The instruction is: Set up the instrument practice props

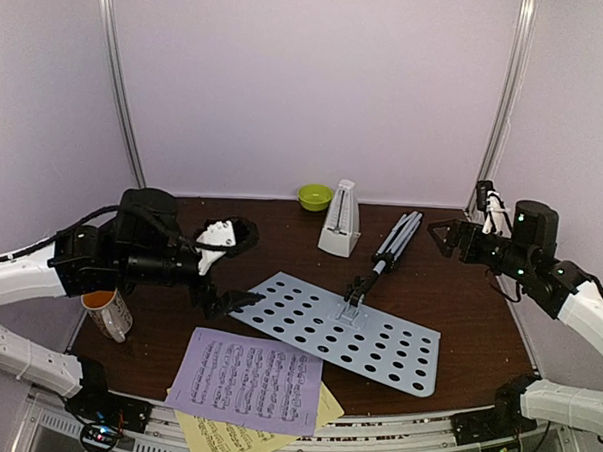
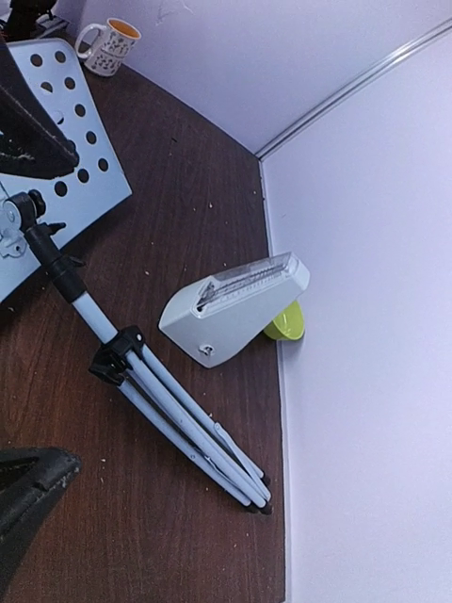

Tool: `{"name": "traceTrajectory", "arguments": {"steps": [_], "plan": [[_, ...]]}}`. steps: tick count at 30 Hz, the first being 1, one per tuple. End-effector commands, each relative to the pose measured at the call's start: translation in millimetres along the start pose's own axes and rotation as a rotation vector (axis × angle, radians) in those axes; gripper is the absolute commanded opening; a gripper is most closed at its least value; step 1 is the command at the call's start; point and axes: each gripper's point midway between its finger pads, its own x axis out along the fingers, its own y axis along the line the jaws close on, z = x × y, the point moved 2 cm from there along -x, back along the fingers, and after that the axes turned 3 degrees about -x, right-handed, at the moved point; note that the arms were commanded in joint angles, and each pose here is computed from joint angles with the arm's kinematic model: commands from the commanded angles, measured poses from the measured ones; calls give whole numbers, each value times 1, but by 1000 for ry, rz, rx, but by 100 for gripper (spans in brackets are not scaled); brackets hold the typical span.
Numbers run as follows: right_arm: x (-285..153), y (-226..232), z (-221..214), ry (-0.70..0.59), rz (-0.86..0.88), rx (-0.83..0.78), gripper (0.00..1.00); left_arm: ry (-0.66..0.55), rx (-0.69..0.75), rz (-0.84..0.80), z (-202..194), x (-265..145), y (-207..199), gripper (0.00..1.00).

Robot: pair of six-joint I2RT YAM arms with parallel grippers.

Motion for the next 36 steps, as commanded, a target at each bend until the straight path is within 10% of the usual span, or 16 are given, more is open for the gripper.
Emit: {"name": "traceTrajectory", "arguments": {"steps": [1, 21, 36], "plan": [[-14, 24, 2, 6, 128, -39, 100, -1, 291, -111, 3, 4, -35, 94], [-22, 15, -3, -42, 85, -59, 100, 138, 735, -190, -6, 94, -109, 74], [-15, 5, -9, -62, 43, 8, 100, 196, 765, -77, -1, 132, -110, 31]]}}
